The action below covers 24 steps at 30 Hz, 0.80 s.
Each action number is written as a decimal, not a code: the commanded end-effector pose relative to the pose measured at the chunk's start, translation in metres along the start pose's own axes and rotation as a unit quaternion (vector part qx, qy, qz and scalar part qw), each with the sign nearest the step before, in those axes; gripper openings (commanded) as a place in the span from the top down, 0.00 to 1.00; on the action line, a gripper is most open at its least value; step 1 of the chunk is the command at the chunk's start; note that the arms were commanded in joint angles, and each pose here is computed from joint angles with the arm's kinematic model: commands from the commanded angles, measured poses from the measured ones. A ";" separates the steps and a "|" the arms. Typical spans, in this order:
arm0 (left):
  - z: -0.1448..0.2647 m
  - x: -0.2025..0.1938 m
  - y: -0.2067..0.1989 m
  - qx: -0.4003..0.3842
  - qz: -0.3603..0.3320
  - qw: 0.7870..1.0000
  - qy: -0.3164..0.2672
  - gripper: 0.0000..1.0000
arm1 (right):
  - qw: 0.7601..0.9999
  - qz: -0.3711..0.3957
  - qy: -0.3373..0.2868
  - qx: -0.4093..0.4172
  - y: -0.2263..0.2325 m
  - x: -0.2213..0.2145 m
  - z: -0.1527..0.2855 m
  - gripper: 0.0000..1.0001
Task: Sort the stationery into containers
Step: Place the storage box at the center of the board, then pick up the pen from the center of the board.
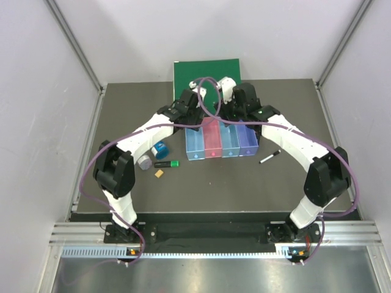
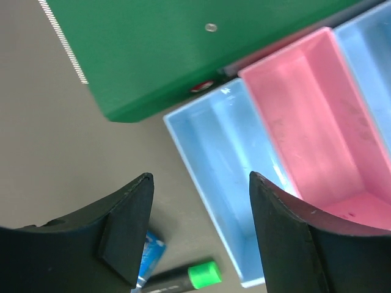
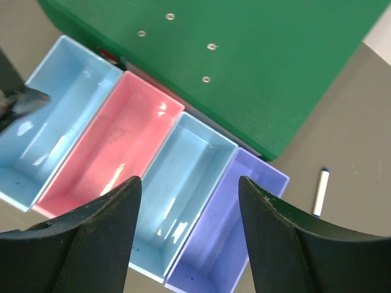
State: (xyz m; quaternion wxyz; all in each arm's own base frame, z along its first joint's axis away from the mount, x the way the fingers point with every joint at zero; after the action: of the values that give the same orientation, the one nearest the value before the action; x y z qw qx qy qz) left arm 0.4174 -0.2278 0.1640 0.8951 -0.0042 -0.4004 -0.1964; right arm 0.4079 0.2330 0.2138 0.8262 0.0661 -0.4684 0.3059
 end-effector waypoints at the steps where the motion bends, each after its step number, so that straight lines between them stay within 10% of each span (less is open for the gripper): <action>1: 0.008 0.033 0.049 0.070 0.013 0.996 -0.049 0.31 | 0.996 -0.018 -0.048 -0.077 -0.035 0.029 0.016 0.35; 10: -0.026 0.066 0.146 0.154 0.045 0.984 -0.077 0.31 | 0.972 -0.094 -0.014 -0.216 -0.138 0.003 -0.007 0.38; 24: -0.089 0.053 0.165 0.154 0.023 0.986 -0.060 0.31 | 0.984 -0.057 0.105 -0.134 -0.191 -0.100 -0.070 0.43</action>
State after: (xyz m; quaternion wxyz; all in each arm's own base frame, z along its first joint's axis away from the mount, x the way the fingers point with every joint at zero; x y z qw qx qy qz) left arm 0.5467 -0.1034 0.1544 0.8819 0.1176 -0.4429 -0.1107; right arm 0.5155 0.0616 0.1172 0.9005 -0.0811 -0.3990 0.1529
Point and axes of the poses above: each gripper's point midway between its finger pads, its own z axis back along the fingers, its own y axis along the line the jaws close on, x = y × z, the point moved 1 cm from there along z, back along the fingers, and after that the axes turned 1 degree about -z, right-handed, at the moved point
